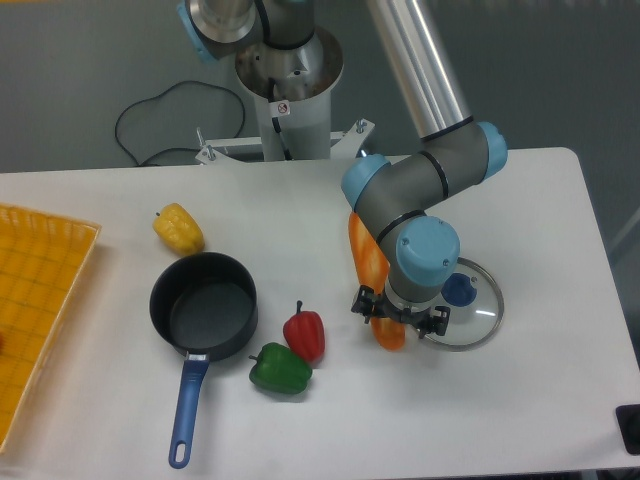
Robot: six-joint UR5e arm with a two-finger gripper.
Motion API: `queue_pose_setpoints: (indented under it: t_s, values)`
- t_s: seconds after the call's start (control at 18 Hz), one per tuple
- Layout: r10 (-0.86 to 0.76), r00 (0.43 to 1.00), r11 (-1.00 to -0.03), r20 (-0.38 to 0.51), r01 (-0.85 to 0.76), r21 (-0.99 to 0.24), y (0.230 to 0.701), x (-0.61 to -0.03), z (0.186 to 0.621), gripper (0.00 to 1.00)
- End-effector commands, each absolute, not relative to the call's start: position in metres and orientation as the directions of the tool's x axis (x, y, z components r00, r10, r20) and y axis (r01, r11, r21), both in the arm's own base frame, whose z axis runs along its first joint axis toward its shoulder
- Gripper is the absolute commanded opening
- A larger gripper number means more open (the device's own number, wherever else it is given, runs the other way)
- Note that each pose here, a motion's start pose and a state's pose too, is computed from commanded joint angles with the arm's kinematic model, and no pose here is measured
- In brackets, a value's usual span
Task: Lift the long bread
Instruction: 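Close the gripper on the baguette and hold it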
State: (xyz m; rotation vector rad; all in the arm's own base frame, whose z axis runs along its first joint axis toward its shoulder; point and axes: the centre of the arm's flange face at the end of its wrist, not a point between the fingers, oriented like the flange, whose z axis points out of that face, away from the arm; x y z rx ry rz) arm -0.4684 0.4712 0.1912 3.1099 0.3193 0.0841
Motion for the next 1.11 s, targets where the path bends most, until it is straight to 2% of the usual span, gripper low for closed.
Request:
queue_pose_setpoints:
  t_s: [0.83, 1.11]
  values:
    - [0.199, 0.978, -0.98, 0.054, 0.198, 0.033, 0.4741, -0.4633, 0.1853, 1.0]
    - [0.196, 0.979, -0.98, 0.056, 0.194, 0.037, 0.4741, -0.4635, 0.1823, 0.97]
